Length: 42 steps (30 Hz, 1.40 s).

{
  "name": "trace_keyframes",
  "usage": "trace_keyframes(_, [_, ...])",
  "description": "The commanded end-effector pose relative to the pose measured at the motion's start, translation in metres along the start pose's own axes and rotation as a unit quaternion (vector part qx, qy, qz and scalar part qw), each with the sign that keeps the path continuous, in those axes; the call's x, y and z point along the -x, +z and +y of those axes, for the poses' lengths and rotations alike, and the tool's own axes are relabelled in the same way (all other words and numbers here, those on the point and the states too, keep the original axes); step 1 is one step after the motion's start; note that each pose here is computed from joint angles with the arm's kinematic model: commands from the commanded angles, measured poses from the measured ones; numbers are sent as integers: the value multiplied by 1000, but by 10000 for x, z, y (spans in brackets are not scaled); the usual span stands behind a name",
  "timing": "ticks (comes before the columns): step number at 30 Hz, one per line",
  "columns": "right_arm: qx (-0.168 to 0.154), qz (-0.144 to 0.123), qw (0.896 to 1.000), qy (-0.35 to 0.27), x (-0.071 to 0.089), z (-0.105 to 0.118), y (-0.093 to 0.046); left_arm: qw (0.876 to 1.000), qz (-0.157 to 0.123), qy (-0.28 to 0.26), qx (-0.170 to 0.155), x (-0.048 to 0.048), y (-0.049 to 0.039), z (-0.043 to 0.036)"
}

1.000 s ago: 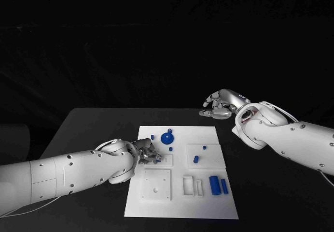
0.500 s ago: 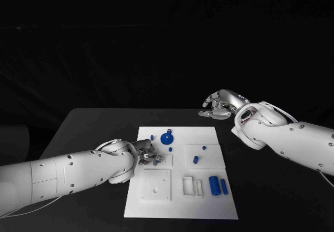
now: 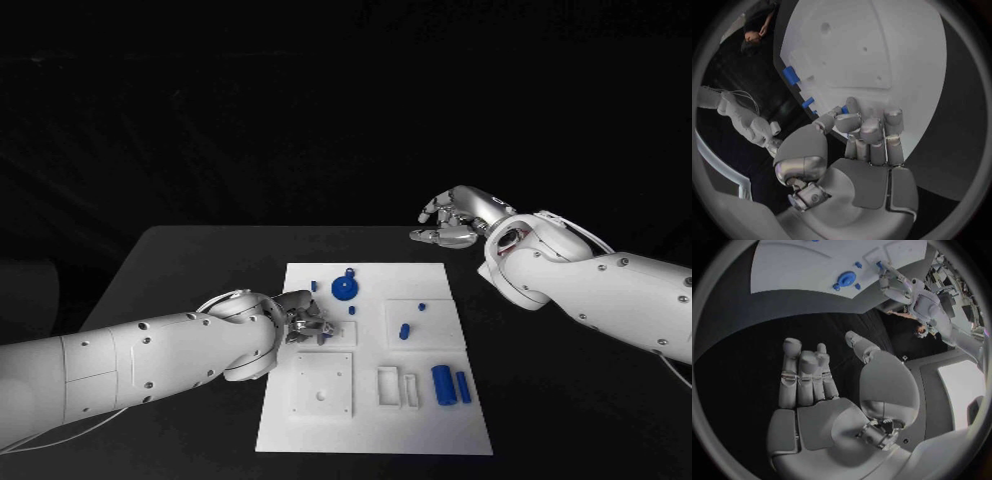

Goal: Assemble the parts on the task board

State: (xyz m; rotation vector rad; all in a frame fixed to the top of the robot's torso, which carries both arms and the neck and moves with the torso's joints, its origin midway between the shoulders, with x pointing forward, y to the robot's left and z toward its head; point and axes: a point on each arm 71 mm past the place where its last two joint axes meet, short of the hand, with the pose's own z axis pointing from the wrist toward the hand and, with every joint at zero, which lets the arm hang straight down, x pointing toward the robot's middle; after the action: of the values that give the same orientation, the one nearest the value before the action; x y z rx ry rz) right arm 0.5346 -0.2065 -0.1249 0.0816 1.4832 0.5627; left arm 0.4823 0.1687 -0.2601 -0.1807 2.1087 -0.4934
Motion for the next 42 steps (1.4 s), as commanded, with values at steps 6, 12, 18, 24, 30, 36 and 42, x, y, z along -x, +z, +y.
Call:
trace_keyframes(6, [4,2,1000,-2,-2,6,0,1000,11,-1,0,-31,5,-10])
trace_keyframes(12, [3,2,1000,-2,1,0,-2,1000,8,0,5,-17,4,18])
trace_keyframes(18, [3,1,1000,-2,1,-2,-3,1000,7,-1,6,-9,2,35])
trace_keyframes(24, [3,1,1000,-2,1,-7,-3,1000,7,-3,4,-8,-4,37])
trace_keyframes(30, [2,0,1000,-1,3,-17,-6,1000,10,-20,3,-4,-26,58])
trace_keyframes(36, [1,0,1000,-1,4,-25,-6,999,11,-33,0,18,-42,56])
trace_keyframes(42, [0,0,1000,-1,8,-34,-10,998,17,-57,1,39,-75,90])
